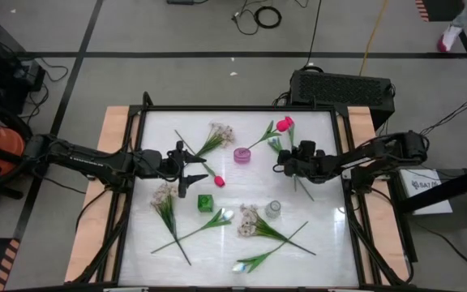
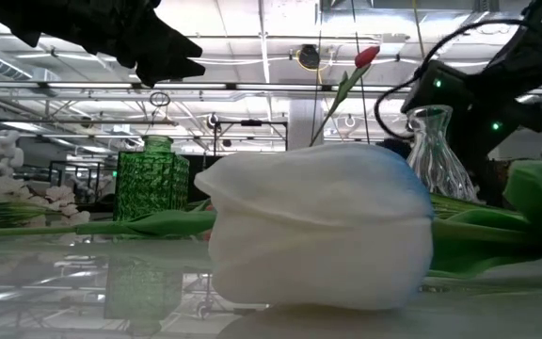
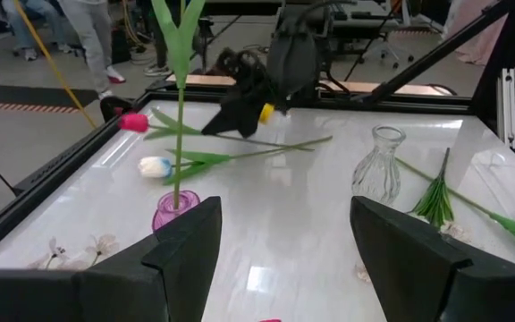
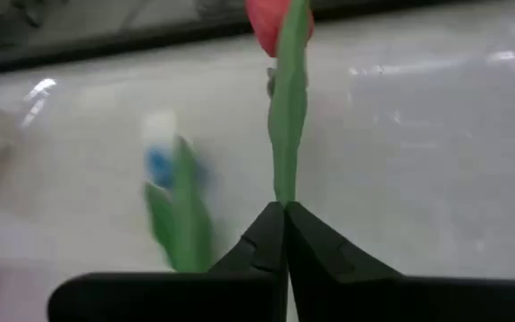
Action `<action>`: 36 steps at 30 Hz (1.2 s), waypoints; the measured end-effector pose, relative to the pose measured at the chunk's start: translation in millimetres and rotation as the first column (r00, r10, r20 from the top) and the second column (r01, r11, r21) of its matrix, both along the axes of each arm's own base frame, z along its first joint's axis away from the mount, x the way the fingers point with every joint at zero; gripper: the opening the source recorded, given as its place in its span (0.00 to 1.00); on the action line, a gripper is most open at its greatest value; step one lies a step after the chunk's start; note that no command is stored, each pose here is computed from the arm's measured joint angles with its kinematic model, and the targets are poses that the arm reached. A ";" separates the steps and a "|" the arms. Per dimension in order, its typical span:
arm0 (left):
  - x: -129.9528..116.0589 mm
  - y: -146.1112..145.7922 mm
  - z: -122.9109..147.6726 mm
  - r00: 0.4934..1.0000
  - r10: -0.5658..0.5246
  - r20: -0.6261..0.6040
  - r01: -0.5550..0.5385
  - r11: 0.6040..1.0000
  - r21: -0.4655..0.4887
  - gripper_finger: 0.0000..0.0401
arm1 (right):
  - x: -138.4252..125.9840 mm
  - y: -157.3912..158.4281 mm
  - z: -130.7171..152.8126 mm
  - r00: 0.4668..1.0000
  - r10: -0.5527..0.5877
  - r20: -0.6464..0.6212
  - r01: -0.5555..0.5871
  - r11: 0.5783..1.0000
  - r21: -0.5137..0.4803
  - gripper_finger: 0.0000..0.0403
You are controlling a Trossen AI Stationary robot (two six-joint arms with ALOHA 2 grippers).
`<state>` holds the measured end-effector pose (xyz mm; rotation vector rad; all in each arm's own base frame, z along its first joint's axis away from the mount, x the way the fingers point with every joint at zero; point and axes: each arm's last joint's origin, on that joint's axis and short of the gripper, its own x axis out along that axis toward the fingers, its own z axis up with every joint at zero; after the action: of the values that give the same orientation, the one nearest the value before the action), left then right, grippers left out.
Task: Sort flowers into vase by color
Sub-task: Put the right red flower into the purple vase
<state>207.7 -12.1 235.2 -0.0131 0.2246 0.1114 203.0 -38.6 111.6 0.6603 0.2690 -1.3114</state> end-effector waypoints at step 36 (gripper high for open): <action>11.4 -1.5 17.0 0.970 0.008 0.242 0.010 0.997 -0.074 0.64 | -47.1 94.3 190.8 0.556 0.772 0.309 -0.321 0.542 -0.776 0.00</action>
<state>219.1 -13.6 252.3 -0.1004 -0.0157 0.0998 155.9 55.6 302.4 0.3069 -0.5015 -0.3697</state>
